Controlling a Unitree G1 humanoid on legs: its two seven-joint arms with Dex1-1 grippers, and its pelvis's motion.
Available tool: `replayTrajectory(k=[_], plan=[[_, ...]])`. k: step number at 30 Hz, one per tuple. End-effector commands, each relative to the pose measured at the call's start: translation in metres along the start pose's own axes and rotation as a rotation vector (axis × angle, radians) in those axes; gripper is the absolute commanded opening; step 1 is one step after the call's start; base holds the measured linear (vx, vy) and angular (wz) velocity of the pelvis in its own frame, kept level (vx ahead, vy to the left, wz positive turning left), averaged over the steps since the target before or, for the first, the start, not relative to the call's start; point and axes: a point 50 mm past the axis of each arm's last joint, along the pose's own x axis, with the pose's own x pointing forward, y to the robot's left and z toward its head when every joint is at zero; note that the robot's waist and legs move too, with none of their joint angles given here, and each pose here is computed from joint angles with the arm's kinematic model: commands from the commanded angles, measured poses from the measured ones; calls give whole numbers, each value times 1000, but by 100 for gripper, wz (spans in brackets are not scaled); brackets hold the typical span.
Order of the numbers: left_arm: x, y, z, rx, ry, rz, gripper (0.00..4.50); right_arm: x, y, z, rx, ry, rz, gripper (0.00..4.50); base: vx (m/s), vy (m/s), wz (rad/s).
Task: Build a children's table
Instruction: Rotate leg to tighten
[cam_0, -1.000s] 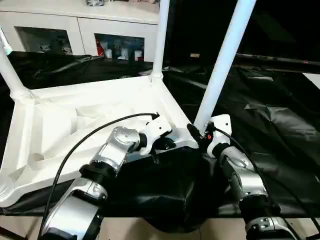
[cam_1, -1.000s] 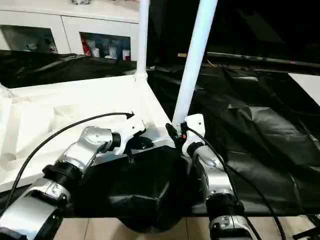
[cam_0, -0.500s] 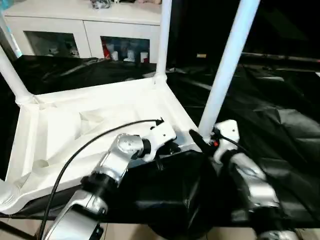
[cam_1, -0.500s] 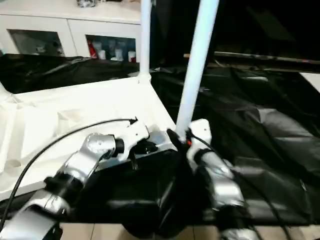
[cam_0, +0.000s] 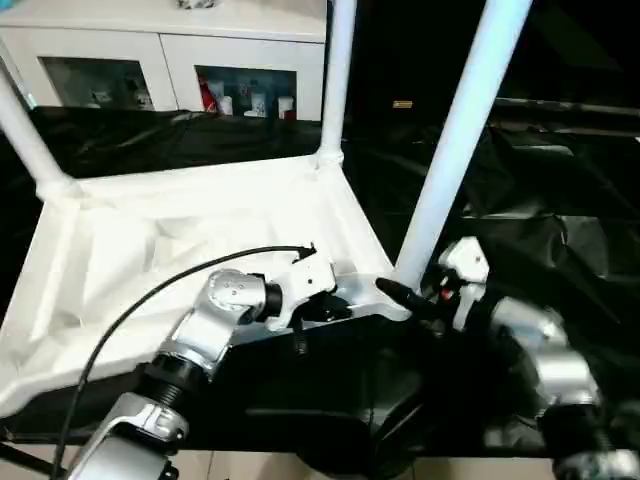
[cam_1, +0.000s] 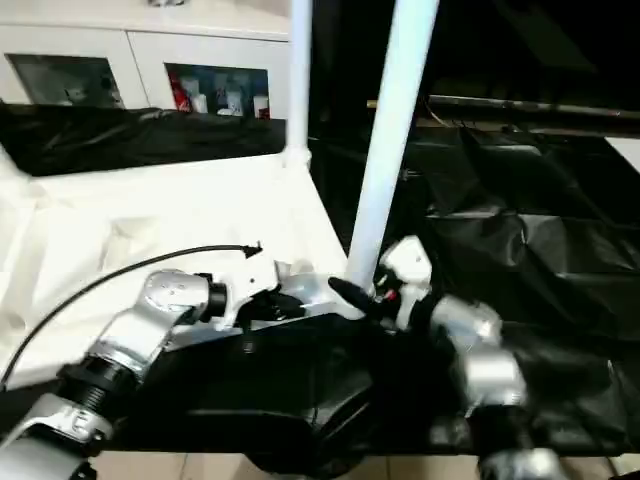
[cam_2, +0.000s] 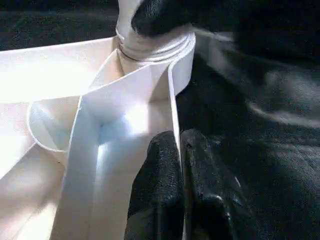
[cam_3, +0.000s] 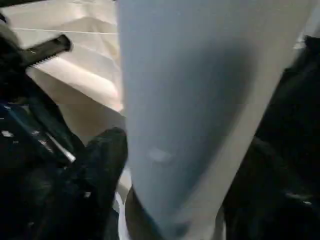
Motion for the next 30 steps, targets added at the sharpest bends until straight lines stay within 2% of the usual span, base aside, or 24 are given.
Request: replayTrajectory(k=[1,6,11,21,24,30], plan=[[4,-17,-29,-106,59,-77,0,3,3,-3,-22,38,41,356,0,0,0],[3,-19,-31,-112,57,-96,0,6,6,-4,-71,69,83,356,0,0,0],[-5,-19,-35,-121,74,-155,0,-2,3,-5,-104,118,164,356,0,0,0],[-6,-22,-36,-125,101,-228,0,-9,-3,-6,-115,141,181,356,0,0,0],[-5,-21,-36,-130,96,-231,0,-11,-3,-7,-91,136,194,356,0,0,0],[-10,-23,-40,-141,103,-247,0,-9,-4,-7,-65,124,211,294,0,0,0]])
